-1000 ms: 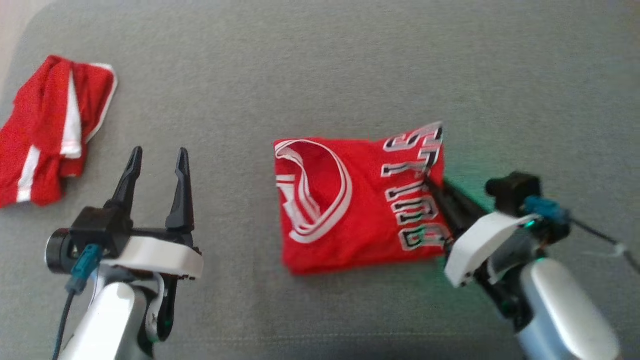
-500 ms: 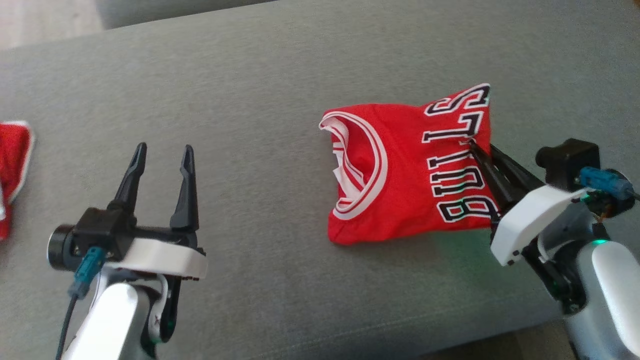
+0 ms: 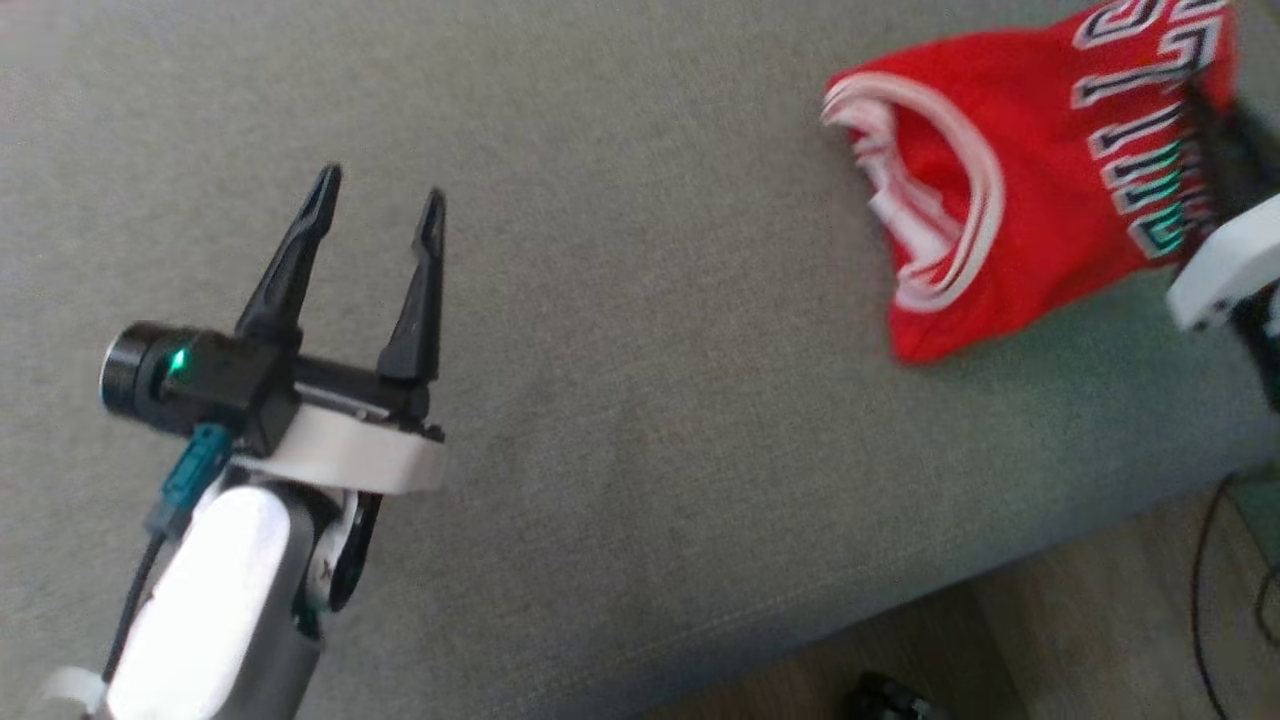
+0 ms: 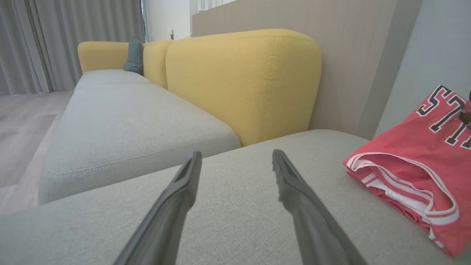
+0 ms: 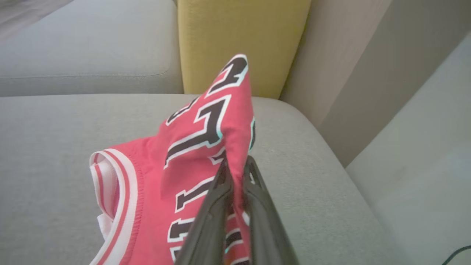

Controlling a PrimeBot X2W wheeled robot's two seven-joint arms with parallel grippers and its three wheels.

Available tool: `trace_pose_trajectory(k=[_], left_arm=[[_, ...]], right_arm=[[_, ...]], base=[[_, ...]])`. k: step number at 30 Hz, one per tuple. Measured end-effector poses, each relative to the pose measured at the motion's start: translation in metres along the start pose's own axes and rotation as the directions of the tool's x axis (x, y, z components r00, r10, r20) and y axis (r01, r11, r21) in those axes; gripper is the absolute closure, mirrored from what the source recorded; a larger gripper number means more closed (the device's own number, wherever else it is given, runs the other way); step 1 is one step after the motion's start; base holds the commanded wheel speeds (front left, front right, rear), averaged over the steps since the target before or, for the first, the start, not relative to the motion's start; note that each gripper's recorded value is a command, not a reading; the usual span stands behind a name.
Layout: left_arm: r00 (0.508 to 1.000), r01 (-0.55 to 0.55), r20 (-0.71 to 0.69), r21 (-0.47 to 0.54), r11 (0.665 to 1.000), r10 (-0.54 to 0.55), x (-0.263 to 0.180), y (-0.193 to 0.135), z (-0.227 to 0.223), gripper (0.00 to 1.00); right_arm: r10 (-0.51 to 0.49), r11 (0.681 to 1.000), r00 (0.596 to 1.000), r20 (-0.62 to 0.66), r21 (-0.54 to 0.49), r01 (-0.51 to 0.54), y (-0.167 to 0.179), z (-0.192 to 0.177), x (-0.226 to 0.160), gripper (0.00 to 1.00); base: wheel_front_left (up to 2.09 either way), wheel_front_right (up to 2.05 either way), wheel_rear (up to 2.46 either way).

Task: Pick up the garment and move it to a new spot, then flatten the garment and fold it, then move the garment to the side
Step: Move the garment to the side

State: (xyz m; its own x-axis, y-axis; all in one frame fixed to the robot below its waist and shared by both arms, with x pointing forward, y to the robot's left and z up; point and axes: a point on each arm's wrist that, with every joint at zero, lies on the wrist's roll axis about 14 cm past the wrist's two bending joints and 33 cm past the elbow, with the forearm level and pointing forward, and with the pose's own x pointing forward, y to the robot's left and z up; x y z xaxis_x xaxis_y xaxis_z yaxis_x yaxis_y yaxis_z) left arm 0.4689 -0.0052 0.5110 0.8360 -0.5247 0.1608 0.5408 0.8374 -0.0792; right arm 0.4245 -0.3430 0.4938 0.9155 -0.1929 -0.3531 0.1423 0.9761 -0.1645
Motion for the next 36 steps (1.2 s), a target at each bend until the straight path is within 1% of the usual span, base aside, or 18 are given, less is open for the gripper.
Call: trace_pose_trajectory(k=[4,10,17,21,27,28,29,30,31,33,36], left_arm=[[0.999,0.043,0.004,-0.017,0.999,-0.043,0.015,-0.006,-0.010,0.00],[0.997,0.083,0.006,-0.042,0.996,-0.083,0.033,-0.009,-0.025,0.00],[0.995,0.099,0.009,-0.055,0.994,-0.099,0.049,-0.002,-0.044,0.00],[0.995,0.103,0.006,-0.057,0.993,-0.102,0.052,0.002,-0.054,0.00],[0.994,0.110,-0.003,-0.061,0.992,-0.110,0.052,0.007,-0.065,0.00],[0.995,0.103,-0.010,-0.057,0.993,-0.104,0.052,0.012,-0.068,0.00],[0.995,0.100,-0.010,-0.053,0.994,-0.101,0.052,0.014,-0.069,0.00],[0.995,0.096,-0.010,-0.050,0.994,-0.097,0.051,0.016,-0.069,0.00],[0.995,0.093,-0.014,-0.048,0.994,-0.094,0.050,0.017,-0.070,0.00],[0.996,0.087,-0.016,-0.044,0.995,-0.088,0.049,0.018,-0.070,0.00],[0.996,0.084,-0.010,-0.032,0.996,-0.084,0.047,0.019,-0.064,0.00]], right_arm=[[-0.084,0.996,0.996,-0.010,0.002,0.084,-0.030,-0.001,0.014,1.00],[-0.165,0.986,0.986,-0.016,-0.030,0.165,-0.054,-0.001,0.033,1.00],[-0.291,0.954,0.955,-0.053,-0.098,0.285,-0.088,-0.012,0.053,1.00],[-0.313,0.945,0.947,-0.071,-0.126,0.303,-0.086,-0.026,0.067,1.00],[-0.335,0.937,0.937,-0.098,-0.134,0.322,-0.080,-0.050,0.086,1.00],[-0.333,0.938,0.938,-0.097,-0.134,0.319,-0.075,-0.056,0.091,0.65],[-0.331,0.940,0.939,-0.097,-0.128,0.318,-0.072,-0.059,0.094,0.35],[-0.328,0.941,0.941,-0.084,-0.119,0.317,-0.069,-0.060,0.096,0.02],[-0.328,0.941,0.942,-0.071,-0.109,0.319,-0.066,-0.059,0.097,0.00],[-0.334,0.940,0.941,-0.053,-0.083,0.329,-0.064,-0.059,0.096,0.00],[-0.356,0.933,0.934,-0.004,-0.051,0.355,-0.069,-0.051,0.088,0.00]], base=[[0.00,0.00,0.00],[0.00,0.00,0.00],[0.00,0.00,0.00],[0.00,0.00,0.00],[0.00,0.00,0.00],[0.00,0.00,0.00],[0.00,0.00,0.00],[0.00,0.00,0.00],[0.00,0.00,0.00],[0.00,0.00,0.00],[0.00,0.00,0.00]])
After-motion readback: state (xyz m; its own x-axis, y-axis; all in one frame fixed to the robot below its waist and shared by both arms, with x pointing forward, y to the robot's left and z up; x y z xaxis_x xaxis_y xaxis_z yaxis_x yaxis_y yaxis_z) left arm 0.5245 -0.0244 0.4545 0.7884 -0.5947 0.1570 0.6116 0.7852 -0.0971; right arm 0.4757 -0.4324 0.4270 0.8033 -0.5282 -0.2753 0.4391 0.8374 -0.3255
